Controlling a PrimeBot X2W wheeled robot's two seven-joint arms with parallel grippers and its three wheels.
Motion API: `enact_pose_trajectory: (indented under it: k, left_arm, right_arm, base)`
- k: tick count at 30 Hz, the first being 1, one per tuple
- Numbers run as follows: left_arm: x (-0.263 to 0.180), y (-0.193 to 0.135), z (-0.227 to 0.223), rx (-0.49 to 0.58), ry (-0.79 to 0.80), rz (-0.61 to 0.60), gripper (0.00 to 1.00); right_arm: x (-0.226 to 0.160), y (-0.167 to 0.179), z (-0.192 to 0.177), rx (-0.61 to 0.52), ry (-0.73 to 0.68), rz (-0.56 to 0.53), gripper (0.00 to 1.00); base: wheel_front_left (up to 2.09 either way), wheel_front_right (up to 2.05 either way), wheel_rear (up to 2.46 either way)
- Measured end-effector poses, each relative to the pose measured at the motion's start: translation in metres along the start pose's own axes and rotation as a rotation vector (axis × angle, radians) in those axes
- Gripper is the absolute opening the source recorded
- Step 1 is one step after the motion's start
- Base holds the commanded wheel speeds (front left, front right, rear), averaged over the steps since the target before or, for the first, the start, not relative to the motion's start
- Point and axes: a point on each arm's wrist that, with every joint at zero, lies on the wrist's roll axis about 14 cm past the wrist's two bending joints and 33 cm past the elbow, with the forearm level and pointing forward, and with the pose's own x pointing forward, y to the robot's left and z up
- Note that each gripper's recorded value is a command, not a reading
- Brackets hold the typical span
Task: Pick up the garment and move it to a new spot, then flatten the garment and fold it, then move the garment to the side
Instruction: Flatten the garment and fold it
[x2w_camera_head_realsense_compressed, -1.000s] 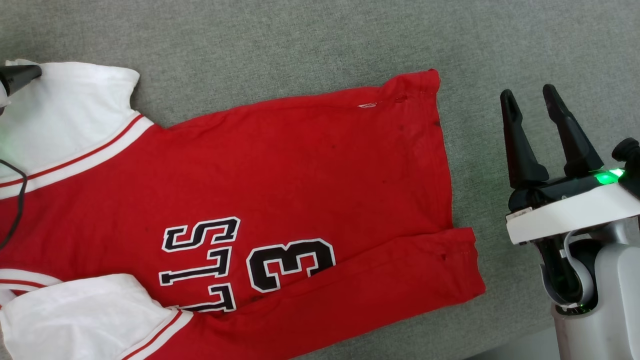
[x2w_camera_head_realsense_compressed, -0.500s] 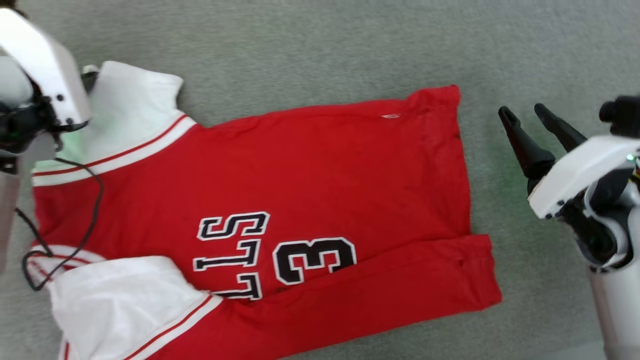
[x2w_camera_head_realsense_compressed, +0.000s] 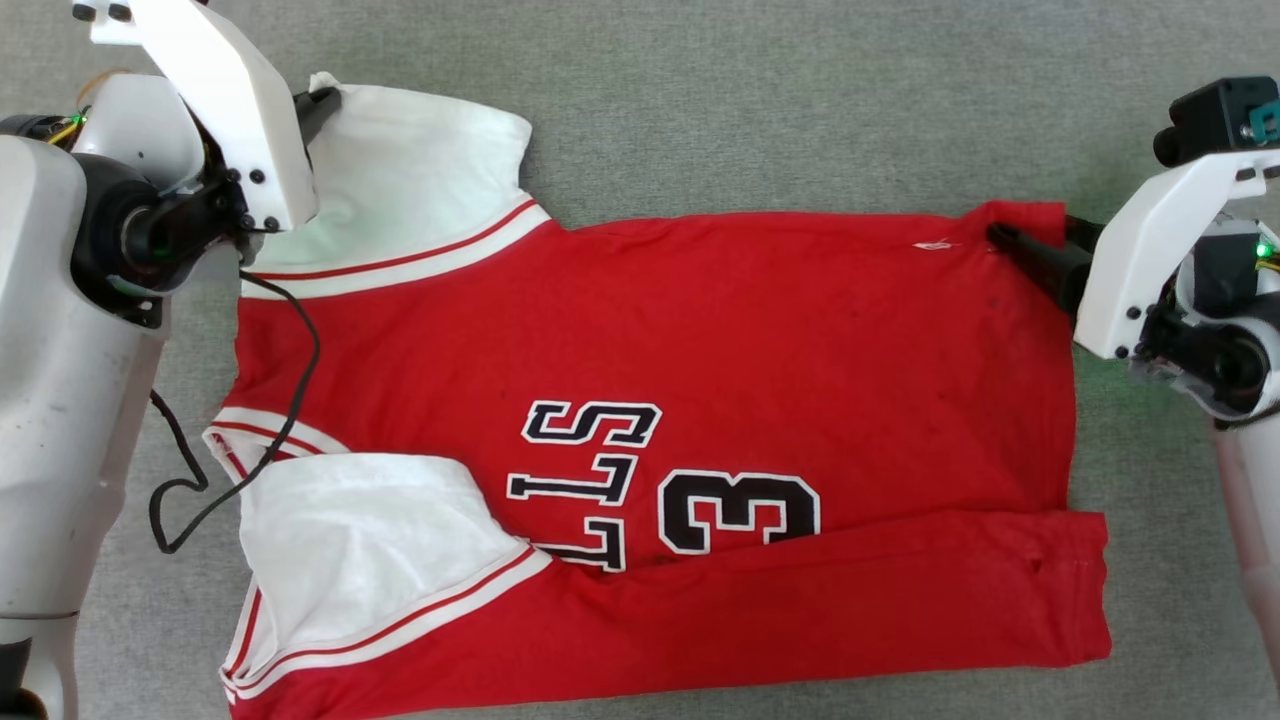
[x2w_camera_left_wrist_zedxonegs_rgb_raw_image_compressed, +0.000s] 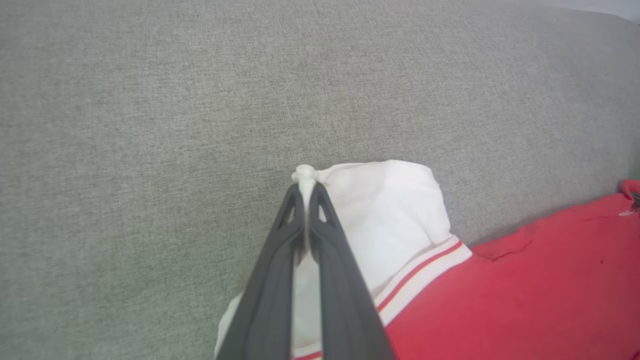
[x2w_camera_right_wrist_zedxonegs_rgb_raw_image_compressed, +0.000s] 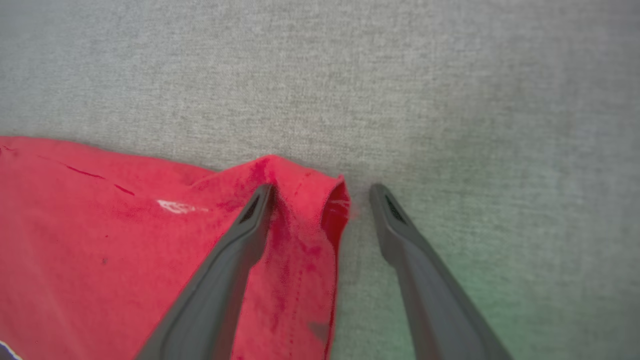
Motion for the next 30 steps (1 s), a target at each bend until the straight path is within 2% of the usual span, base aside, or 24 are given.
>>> enact_pose_trajectory:
  k: [1,2,3,4,7,11,16,18,24,30]
  left_arm:
    - [0.000,0.002,-0.002,0.001,0.000,0.006,0.00]
    - [0.000,0.004,-0.003,0.002,-0.001,0.009,0.00]
    - [-0.001,0.005,-0.004,0.003,0.001,0.010,0.00]
    - [-0.001,0.006,-0.004,0.004,-0.001,0.012,0.00]
    - [-0.005,0.007,-0.004,0.007,-0.003,0.015,0.00]
    - [-0.012,0.007,-0.001,-0.002,-0.028,0.015,0.00]
    - [-0.044,0.008,0.008,-0.038,-0.145,0.020,0.00]
    - [-0.057,0.008,0.006,-0.054,-0.185,0.024,0.00]
    - [-0.101,0.014,-0.021,-0.111,-0.283,0.066,0.00]
    - [-0.136,0.012,-0.083,-0.223,-0.305,0.098,0.00]
  right_arm:
    - [0.003,0.000,-0.002,0.002,0.026,0.001,1.00]
    - [0.007,0.000,-0.006,0.008,0.060,0.001,0.92]
    - [0.009,-0.001,-0.008,0.011,0.086,0.000,0.42]
    - [0.010,-0.001,-0.009,0.011,0.104,-0.003,0.00]
    - [0.009,-0.001,-0.013,0.015,0.151,-0.009,0.00]
    - [0.005,0.005,-0.009,0.000,0.141,-0.006,0.00]
    - [-0.027,0.016,0.029,-0.045,-0.047,-0.001,0.00]
    - [-0.039,0.017,0.032,-0.044,-0.090,0.000,0.00]
    - [-0.074,0.019,0.013,-0.020,-0.156,-0.001,0.00]
    - [-0.095,0.024,-0.031,0.031,-0.149,0.014,0.00]
  base:
    - [0.00,0.00,0.00]
    - [0.00,0.00,0.00]
    - [0.00,0.00,0.00]
    - [0.00,0.00,0.00]
    - [0.00,0.00,0.00]
    - [0.00,0.00,0.00]
    - [0.00,0.00,0.00]
    - [0.00,0.00,0.00]
    - [0.00,0.00,0.00]
    - [0.00,0.00,0.00]
